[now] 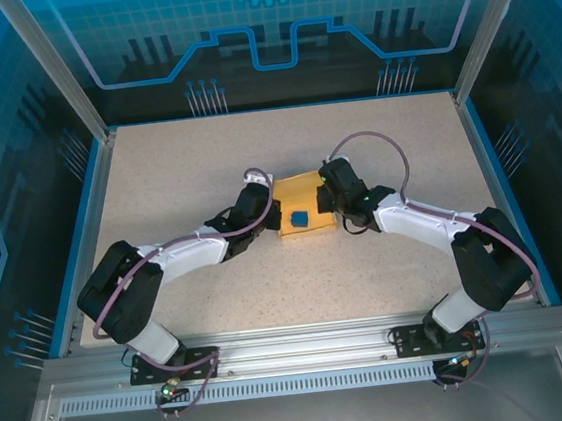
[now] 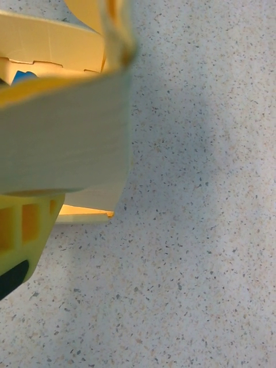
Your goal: Fold the paper box
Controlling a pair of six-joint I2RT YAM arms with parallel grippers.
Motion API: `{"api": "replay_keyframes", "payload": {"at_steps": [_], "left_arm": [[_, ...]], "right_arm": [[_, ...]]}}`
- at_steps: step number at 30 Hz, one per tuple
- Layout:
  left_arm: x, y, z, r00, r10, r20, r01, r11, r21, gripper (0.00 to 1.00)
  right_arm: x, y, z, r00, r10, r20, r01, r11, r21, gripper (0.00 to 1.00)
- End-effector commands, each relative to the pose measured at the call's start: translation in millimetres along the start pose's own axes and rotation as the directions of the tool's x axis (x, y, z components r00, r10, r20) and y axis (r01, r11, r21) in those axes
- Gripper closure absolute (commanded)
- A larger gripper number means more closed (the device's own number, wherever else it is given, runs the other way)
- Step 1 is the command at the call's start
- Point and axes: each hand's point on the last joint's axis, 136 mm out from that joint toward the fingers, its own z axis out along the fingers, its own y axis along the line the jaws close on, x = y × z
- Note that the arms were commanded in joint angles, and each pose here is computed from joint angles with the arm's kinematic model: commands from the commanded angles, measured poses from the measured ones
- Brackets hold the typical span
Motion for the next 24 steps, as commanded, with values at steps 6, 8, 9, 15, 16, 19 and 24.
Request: {"api": "replay_keyframes", "payload": {"at_steps": [6, 8, 9, 15, 16, 19, 24], "left_arm": [[5, -12, 1, 0.999, -0.034, 0.038, 0.033, 0.999, 0.025, 0.89], [7, -13, 1, 0.998, -0.052, 0.043, 0.051, 0.999, 0.014, 0.89], [7, -14, 0, 0.997, -0.061, 0.044, 0.061, 0.998, 0.011, 0.89], [15, -11, -2, 0.996, -0.065, 0.062, 0.066, 0.998, -0.013, 0.89], [17, -11, -2, 0.996, -0.063, 0.067, 0.064, 0.998, -0.014, 0.89], [26, -10, -4, 0.996, -0.05, 0.07, 0.051, 0.999, -0.018, 0.89], [42, -8, -7, 0.996, -0.034, 0.082, 0.036, 0.999, -0.019, 0.87]], "right_arm": [[15, 7, 1, 0.997, -0.007, 0.079, 0.011, 0.999, -0.048, 0.93], [17, 6, 0, 0.996, -0.011, 0.09, 0.016, 0.999, -0.051, 0.93], [19, 5, 0, 0.996, -0.012, 0.092, 0.016, 0.999, -0.051, 0.93], [28, 1, -2, 0.995, -0.016, 0.101, 0.021, 0.999, -0.049, 0.93], [30, 0, -2, 0.995, -0.017, 0.103, 0.022, 0.999, -0.049, 0.93], [37, -2, -2, 0.993, -0.026, 0.114, 0.032, 0.998, -0.046, 0.93], [47, -4, -6, 0.988, -0.063, 0.14, 0.069, 0.997, -0.038, 0.92]]}}
